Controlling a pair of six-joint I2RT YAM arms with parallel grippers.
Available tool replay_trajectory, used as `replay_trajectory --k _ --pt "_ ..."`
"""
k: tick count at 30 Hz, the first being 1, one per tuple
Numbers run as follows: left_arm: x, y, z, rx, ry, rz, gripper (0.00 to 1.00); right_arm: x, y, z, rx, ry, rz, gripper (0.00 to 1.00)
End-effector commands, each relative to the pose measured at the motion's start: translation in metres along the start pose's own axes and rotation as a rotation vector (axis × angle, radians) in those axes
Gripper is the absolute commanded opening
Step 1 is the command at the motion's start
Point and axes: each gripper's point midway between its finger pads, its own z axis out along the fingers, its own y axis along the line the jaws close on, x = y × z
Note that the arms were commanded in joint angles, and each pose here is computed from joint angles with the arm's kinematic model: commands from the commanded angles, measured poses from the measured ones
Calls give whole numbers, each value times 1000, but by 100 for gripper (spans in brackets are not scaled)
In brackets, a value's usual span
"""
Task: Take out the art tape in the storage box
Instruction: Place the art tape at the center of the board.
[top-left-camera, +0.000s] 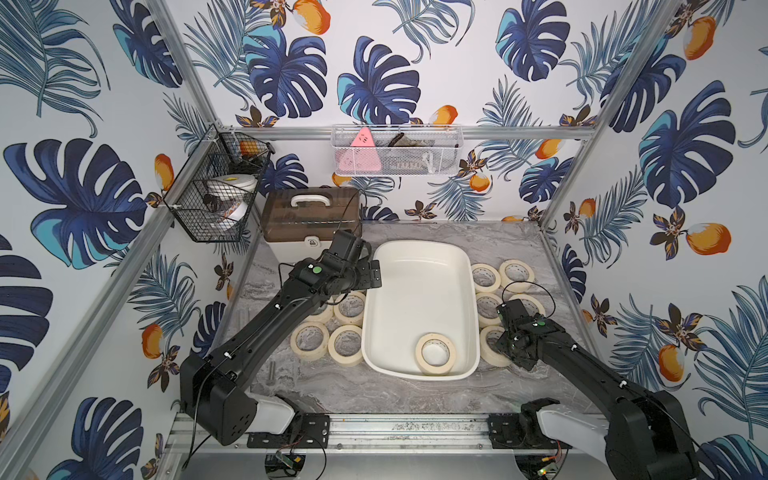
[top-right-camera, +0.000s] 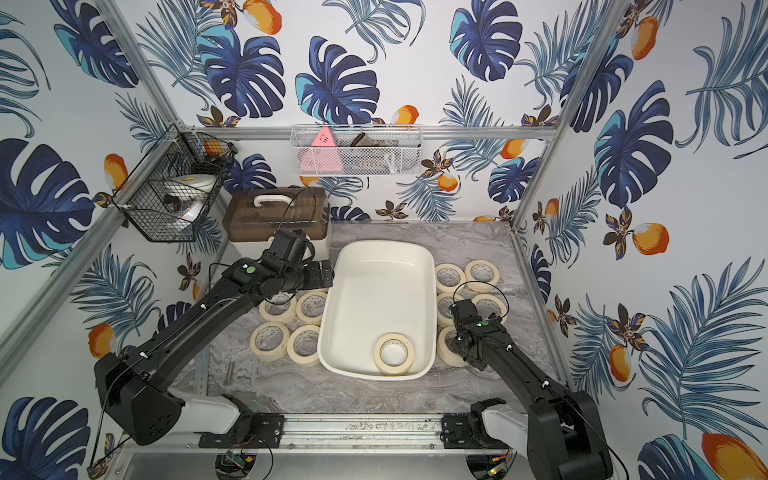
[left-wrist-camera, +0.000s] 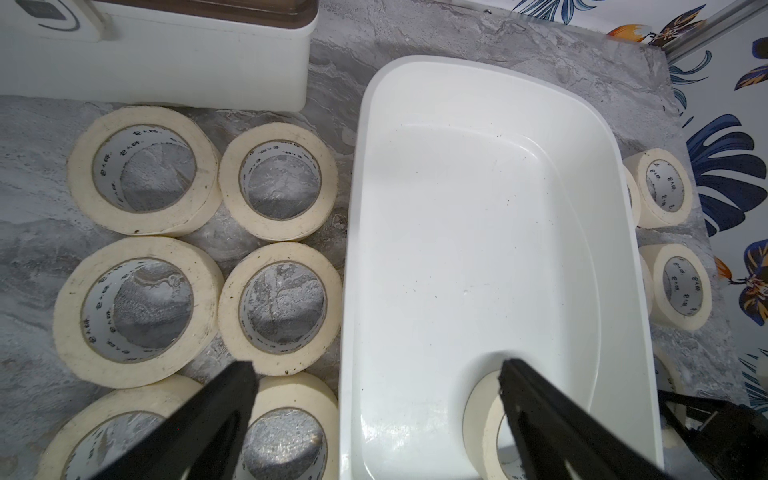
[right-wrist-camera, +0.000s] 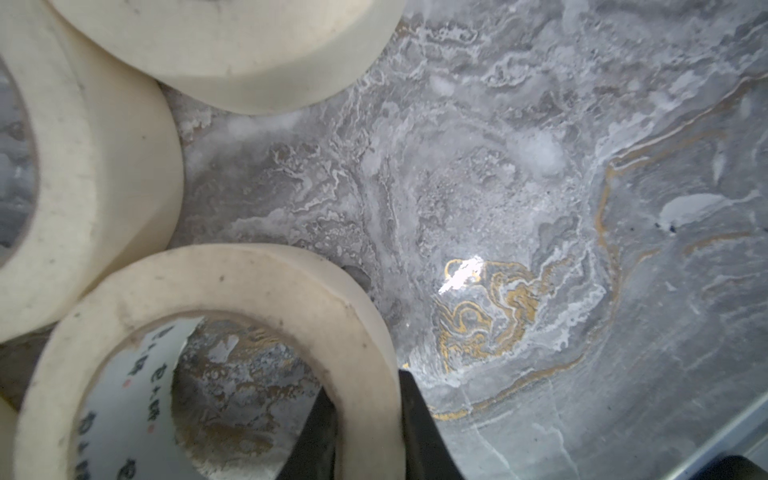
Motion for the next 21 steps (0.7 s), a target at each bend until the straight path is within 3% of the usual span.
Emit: replay_trajectory --k 1,4,8,10,16,21 --pt "1 1 -1 1 4 12 99 -2 7 -2 -42 -10 18 24" --pt "4 0 1 9 17 7 99 4 14 -3 -117 7 17 27" --pt "9 -2 6 25 38 0 99 7 15 -10 -159 10 20 44" --pt "11 -2 7 25 48 3 99 5 14 -14 -153 10 15 47" --pt "9 -7 6 47 48 8 99 -8 23 -39 -193 -7 -28 48" --pt "20 -28 14 154 103 40 98 -23 43 -70 -262 -11 -103 50"
